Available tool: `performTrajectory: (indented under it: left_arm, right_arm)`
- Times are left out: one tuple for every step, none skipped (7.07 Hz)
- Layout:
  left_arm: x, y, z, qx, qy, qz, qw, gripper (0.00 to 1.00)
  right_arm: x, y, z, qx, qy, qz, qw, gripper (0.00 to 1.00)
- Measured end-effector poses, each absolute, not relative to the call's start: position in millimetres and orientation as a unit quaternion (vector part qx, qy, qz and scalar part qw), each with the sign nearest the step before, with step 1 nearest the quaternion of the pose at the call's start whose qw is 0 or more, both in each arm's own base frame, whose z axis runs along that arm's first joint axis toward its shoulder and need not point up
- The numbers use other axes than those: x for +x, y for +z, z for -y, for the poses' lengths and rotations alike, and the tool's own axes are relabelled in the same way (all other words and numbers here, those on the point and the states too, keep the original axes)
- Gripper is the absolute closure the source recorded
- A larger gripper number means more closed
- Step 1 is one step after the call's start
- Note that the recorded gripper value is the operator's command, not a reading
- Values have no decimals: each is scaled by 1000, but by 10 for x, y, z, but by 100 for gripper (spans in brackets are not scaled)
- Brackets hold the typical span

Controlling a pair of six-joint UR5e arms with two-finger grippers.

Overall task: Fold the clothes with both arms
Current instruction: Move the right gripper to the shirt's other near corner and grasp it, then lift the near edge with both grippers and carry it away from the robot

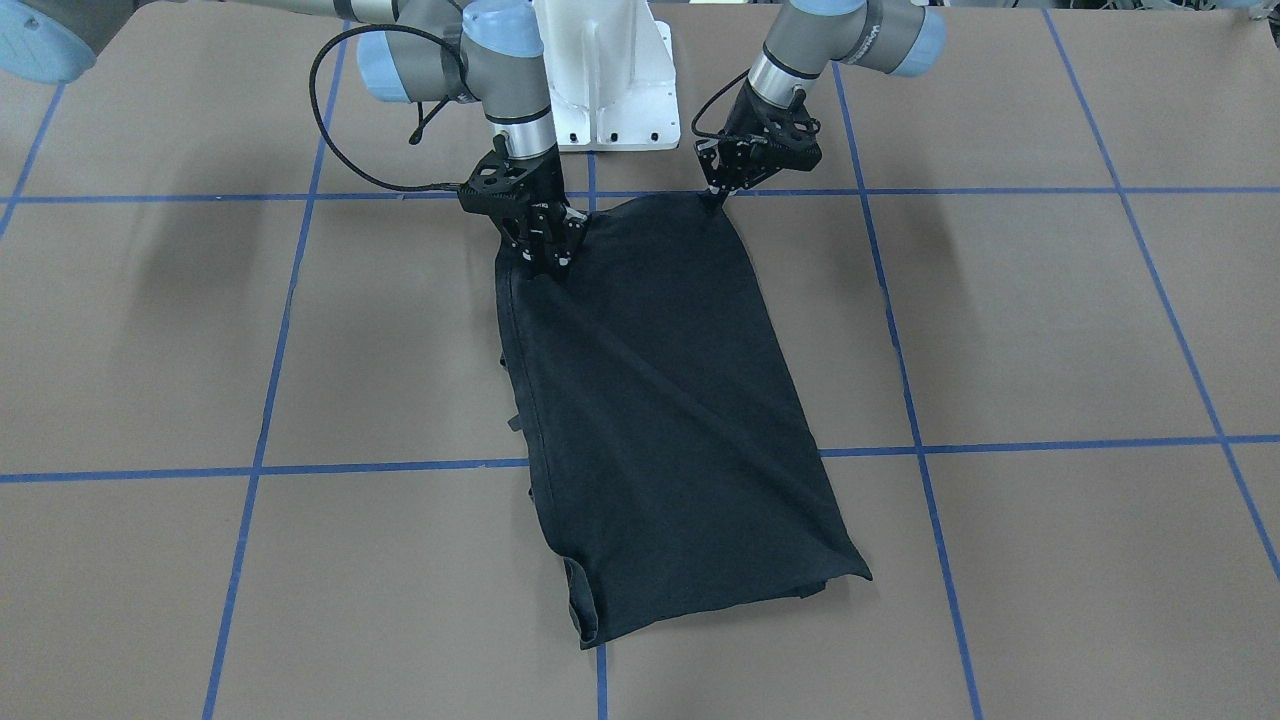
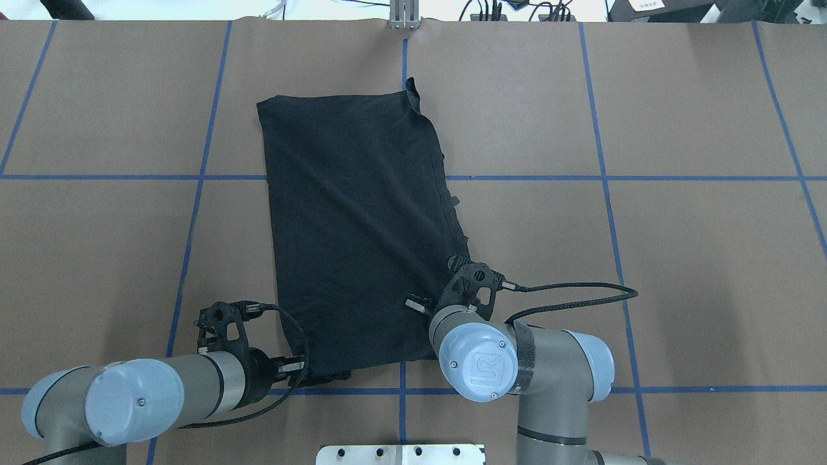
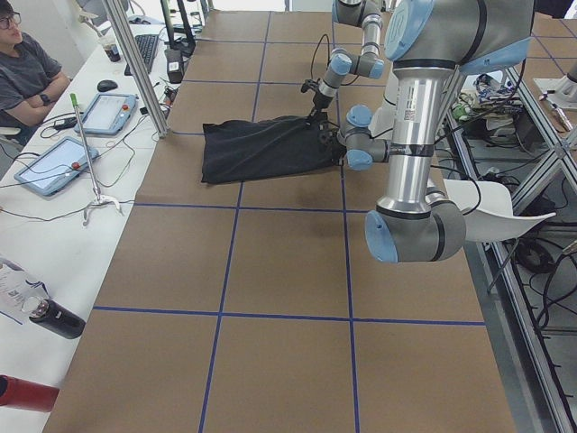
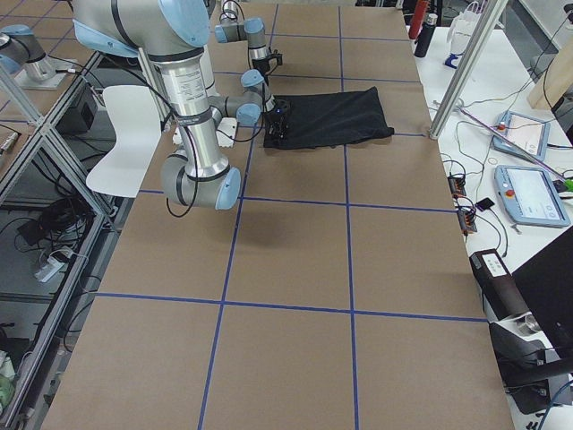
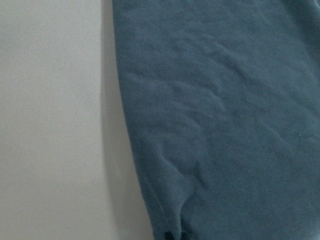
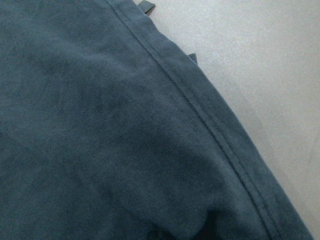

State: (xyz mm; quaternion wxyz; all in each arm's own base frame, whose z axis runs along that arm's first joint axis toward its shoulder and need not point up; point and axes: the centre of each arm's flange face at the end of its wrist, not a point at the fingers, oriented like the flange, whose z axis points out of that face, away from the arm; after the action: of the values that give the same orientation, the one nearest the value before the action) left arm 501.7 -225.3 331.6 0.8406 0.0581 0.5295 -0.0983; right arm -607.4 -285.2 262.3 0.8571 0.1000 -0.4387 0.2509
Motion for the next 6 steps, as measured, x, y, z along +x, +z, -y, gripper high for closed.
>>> performTrajectory:
  left_arm:
    - [5017,3315,2253,58,-98,-529,841,100]
    - [5019,3312,2251,58,-98,-530,840,100]
    - [5021,3310,2249,58,-98,-530,840,100]
    - [5021,3308,2248,58,-98,-530,840,100]
    - [5019,3305,2248,58,-98,-530,840,100]
    - [5005,3289,2255,56,-97,-532,839,100]
  right_arm:
    - [-6075,2622,2853,100,250,438,857,100]
    - [-6075,2623,2854,101,250,438,858,100]
    - [-6063,2615,2868,101,250,438,857,100]
    - [-6034,2589,2896,103,249,440,857,100]
    - [-5992,2551,2925,107,244,442,856,100]
    - [-5919,2481,2936,108,239,446,856,100]
